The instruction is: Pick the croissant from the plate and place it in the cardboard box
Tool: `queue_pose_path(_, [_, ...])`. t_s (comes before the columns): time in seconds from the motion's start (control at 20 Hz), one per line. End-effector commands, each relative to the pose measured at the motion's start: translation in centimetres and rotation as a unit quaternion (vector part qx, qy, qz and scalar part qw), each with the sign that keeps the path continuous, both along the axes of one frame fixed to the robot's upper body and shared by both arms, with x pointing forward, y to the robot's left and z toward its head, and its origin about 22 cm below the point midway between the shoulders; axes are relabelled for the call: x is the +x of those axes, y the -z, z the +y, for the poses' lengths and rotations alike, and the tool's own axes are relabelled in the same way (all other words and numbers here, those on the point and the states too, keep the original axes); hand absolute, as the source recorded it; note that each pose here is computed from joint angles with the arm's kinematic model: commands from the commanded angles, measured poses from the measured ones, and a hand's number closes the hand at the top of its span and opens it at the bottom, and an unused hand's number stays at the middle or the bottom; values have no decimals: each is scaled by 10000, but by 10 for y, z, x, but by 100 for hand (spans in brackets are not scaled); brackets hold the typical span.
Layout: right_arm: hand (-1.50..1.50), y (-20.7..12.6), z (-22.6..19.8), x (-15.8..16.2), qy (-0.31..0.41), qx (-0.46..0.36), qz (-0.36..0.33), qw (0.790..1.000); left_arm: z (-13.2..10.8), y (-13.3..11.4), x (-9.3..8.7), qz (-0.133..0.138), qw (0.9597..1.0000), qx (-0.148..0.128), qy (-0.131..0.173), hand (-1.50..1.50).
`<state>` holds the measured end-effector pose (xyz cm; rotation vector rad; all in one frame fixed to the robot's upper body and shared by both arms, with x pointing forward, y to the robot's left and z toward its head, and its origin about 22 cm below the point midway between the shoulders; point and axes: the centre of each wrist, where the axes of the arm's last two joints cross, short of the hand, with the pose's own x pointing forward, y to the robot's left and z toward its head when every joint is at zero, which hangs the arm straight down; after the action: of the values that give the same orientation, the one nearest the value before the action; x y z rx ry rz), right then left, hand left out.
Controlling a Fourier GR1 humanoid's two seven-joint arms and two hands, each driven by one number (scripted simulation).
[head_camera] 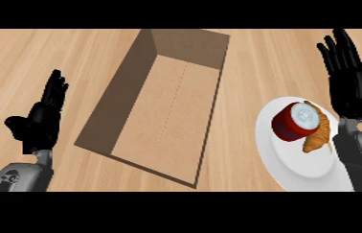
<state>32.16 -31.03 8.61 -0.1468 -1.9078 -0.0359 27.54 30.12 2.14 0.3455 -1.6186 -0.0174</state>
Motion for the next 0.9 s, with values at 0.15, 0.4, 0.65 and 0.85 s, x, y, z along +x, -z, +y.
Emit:
queue_pose_path(0.15, [-150, 37, -51, -34, -688, -560, 1056, 9904, 60, -14, -14, 565, 9893, 1224, -555, 0])
queue_pose_path(0.4, [-150, -9, -92, -48, -991, -4689, 1327, 8676, 60, 4, -18, 923, 9842, 1388, -595, 0])
queue_pose_path(0.65, [-150, 84, -141, -105, -1114, -2458, 860, 9590, 61, 16, -28, 1162, 9806, 1460, -596, 0])
queue_pose_path(0.85, [-150, 71, -173, -92, -1550, -2863, 466, 9444, 62, 13, -18, 1130, 9796, 1555, -584, 0])
